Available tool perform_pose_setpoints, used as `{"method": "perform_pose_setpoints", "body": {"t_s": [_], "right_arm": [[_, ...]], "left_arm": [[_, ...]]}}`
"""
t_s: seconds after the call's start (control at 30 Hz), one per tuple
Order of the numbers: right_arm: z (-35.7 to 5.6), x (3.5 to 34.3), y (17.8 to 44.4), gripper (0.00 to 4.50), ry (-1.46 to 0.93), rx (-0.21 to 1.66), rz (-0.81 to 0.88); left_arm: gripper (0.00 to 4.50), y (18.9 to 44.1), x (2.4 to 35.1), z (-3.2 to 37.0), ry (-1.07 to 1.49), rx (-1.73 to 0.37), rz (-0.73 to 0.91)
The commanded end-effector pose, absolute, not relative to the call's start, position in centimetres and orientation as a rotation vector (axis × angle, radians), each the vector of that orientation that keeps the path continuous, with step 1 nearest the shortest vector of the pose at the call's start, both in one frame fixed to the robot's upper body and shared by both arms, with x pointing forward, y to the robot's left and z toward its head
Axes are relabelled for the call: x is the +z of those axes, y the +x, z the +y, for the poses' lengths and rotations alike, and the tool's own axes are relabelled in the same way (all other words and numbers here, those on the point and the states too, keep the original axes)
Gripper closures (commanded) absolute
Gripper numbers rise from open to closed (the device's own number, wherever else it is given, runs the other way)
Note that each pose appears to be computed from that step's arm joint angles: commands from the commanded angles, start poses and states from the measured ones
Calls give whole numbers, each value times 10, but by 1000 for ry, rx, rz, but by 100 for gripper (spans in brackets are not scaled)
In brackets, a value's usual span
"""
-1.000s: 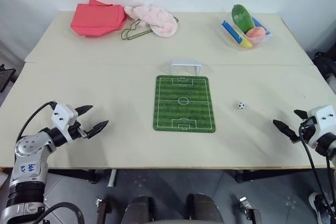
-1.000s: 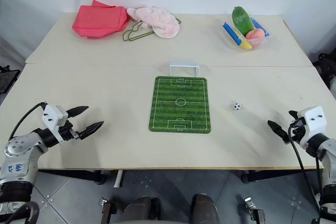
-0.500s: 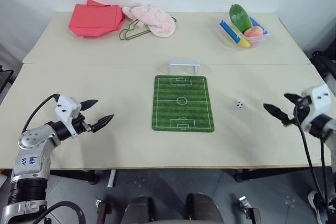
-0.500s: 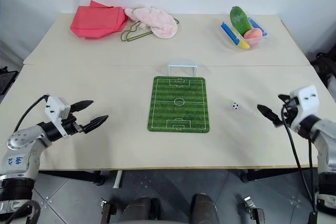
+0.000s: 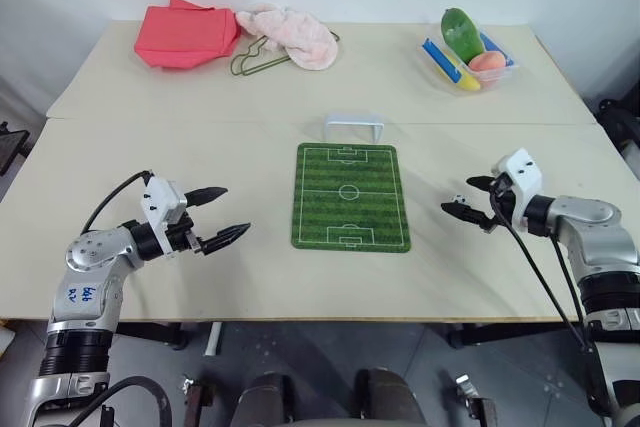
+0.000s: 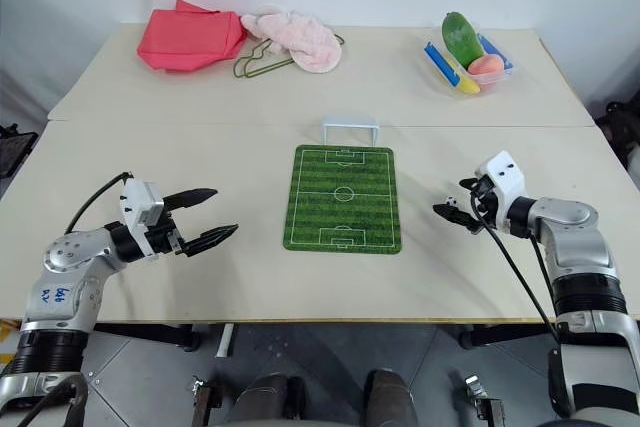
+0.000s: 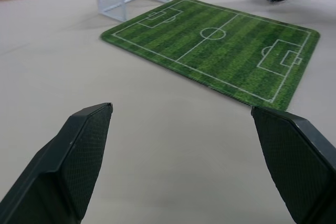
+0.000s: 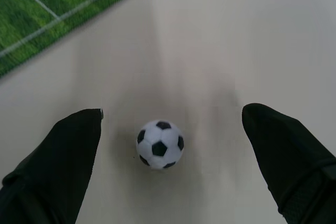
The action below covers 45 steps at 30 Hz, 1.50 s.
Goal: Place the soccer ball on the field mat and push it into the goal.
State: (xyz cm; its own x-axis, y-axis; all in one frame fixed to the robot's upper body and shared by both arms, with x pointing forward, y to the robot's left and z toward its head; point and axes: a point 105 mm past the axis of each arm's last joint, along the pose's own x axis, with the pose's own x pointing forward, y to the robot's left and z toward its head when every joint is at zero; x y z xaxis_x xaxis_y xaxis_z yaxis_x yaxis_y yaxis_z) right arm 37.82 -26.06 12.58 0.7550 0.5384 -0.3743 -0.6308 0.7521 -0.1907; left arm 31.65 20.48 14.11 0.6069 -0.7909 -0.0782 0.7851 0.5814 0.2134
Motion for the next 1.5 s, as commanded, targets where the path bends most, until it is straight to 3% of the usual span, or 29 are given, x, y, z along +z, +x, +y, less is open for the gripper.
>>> {"method": "perform_pose_setpoints", "body": {"t_s": [0.03, 0.1, 0.2, 0.5, 0.73, 0.87, 1.03, 1.27, 1.5], "right_arm": [[-264, 125, 381, 3, -340, 657, 312], [-264, 122, 380, 3, -352, 671, 323], [-265, 120, 380, 60, -352, 668, 319], [-264, 131, 378, 361, -361, 672, 260], [-232, 165, 371, 365, -339, 743, 141], [-147, 178, 343, 365, -370, 1048, 90], [-88, 162, 331, 365, -408, 1266, 119], [-66, 144, 344, 365, -471, 1330, 116], [-72, 133, 350, 365, -484, 1344, 146]], "left_arm": [[0, 317, 146, 203, 236, -928, -61], [0, 317, 145, 203, 234, -927, -62], [0, 316, 144, 205, 228, -921, -64], [0, 314, 142, 216, 214, -898, -55], [0, 309, 143, 214, 190, -924, -101], [0, 304, 134, 208, 196, -997, -78], [0, 299, 137, 197, 175, -1104, -133], [0, 295, 131, 194, 185, -1129, -112], [0, 289, 129, 200, 184, -1079, -114]]}}
